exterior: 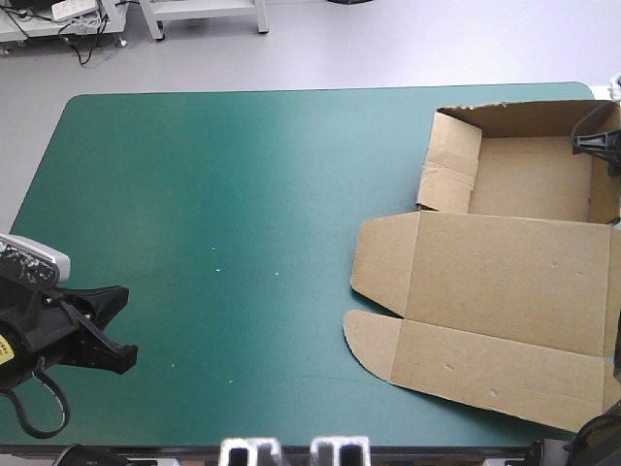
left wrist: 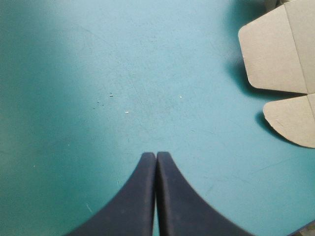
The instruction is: Fold the box
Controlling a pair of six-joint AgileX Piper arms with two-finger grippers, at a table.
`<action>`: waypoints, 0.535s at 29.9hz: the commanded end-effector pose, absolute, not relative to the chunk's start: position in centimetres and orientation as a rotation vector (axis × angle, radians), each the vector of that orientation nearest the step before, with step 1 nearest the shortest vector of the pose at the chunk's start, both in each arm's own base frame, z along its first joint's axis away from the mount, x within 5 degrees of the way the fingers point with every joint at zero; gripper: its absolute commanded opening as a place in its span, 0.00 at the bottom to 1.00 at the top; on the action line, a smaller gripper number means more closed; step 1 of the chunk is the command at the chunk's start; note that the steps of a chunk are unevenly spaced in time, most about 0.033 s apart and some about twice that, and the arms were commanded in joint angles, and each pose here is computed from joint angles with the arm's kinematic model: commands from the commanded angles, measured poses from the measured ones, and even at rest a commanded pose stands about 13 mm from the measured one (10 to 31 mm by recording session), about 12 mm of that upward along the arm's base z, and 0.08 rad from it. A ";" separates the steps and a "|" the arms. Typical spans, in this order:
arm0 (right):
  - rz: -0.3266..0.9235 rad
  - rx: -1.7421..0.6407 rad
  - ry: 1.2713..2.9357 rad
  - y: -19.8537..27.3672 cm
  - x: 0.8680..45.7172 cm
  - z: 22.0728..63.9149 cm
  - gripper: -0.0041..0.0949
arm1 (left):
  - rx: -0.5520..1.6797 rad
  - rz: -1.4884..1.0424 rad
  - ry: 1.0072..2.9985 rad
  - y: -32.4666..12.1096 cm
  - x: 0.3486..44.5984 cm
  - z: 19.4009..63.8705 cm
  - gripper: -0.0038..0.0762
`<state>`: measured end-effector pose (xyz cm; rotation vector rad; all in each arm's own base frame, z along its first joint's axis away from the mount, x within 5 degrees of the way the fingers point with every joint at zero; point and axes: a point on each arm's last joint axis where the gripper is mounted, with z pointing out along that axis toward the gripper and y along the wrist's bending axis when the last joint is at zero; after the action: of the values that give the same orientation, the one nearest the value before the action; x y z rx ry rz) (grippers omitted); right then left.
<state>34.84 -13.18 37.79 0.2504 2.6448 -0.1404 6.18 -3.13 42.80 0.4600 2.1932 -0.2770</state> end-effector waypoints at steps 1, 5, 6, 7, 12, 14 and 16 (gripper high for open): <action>-0.153 0.241 2.657 -15.7 33.8 37.5 0.04 | 0.467 -0.304 2.220 -3.2 5.9 43.0 0.03; -0.118 0.243 2.728 -17.0 35.2 34.6 0.17 | 0.464 -0.305 2.220 -3.2 5.9 43.0 0.03; -0.108 0.246 2.748 -17.2 35.6 33.8 0.21 | 0.464 -0.305 2.220 -3.2 5.9 43.0 0.03; -0.095 0.249 2.769 -17.4 35.9 32.9 0.28 | 0.464 -0.305 2.220 -3.2 5.9 43.0 0.03; -0.047 0.270 2.829 -17.9 37.0 30.4 0.52 | 0.464 -0.305 2.220 -3.2 5.9 43.0 0.03; -0.046 0.270 2.833 -17.9 37.1 30.2 0.52 | 0.463 -0.300 2.219 -3.2 5.9 43.0 0.03; -0.051 0.269 2.823 -17.8 37.0 30.6 0.51 | 0.459 -0.289 2.214 -3.1 6.0 43.1 0.03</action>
<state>37.93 -18.14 27.18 0.2828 2.8926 -0.0206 6.18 -3.14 42.80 0.4602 2.1931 -0.2786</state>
